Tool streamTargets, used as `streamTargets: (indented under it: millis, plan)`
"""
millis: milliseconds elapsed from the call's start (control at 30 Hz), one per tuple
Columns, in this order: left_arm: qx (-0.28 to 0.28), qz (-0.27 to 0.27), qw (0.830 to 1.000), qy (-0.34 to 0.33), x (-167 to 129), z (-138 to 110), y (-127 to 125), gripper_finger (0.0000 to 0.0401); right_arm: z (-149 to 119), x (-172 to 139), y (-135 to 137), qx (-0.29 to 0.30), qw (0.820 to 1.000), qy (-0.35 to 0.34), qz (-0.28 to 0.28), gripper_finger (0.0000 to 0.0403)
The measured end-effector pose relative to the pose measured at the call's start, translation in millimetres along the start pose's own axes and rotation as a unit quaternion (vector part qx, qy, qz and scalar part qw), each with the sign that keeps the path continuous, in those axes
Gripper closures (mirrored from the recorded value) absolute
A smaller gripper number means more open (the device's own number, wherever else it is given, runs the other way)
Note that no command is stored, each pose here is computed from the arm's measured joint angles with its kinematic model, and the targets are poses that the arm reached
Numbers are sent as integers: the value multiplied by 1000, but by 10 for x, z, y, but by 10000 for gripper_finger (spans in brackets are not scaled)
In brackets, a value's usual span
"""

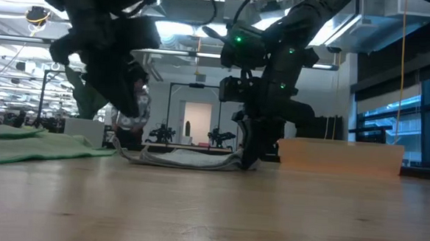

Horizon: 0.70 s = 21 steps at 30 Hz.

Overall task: Roll microfiber towels into tight, uniform cylinder then place into a basket
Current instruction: Roll the gray microfiber towel

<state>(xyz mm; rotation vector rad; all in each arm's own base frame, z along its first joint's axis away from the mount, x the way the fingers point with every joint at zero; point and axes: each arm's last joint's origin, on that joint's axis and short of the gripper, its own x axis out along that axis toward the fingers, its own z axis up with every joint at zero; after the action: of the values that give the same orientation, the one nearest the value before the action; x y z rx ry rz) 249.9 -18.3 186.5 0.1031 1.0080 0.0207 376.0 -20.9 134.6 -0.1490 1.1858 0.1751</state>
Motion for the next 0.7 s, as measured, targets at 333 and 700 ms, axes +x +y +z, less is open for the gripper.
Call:
streamTargets:
  millis: [333, 700]
  plan:
    - [96, -8, 995, 6, 355, 24, -112, 313, 1, 0, 0, 1, 1000, 0, 0, 389]
    - [121, -2, 992, 31, 628, -27, -130, 318, 10, 1, -3, 2, 1000, -5, -2, 389]
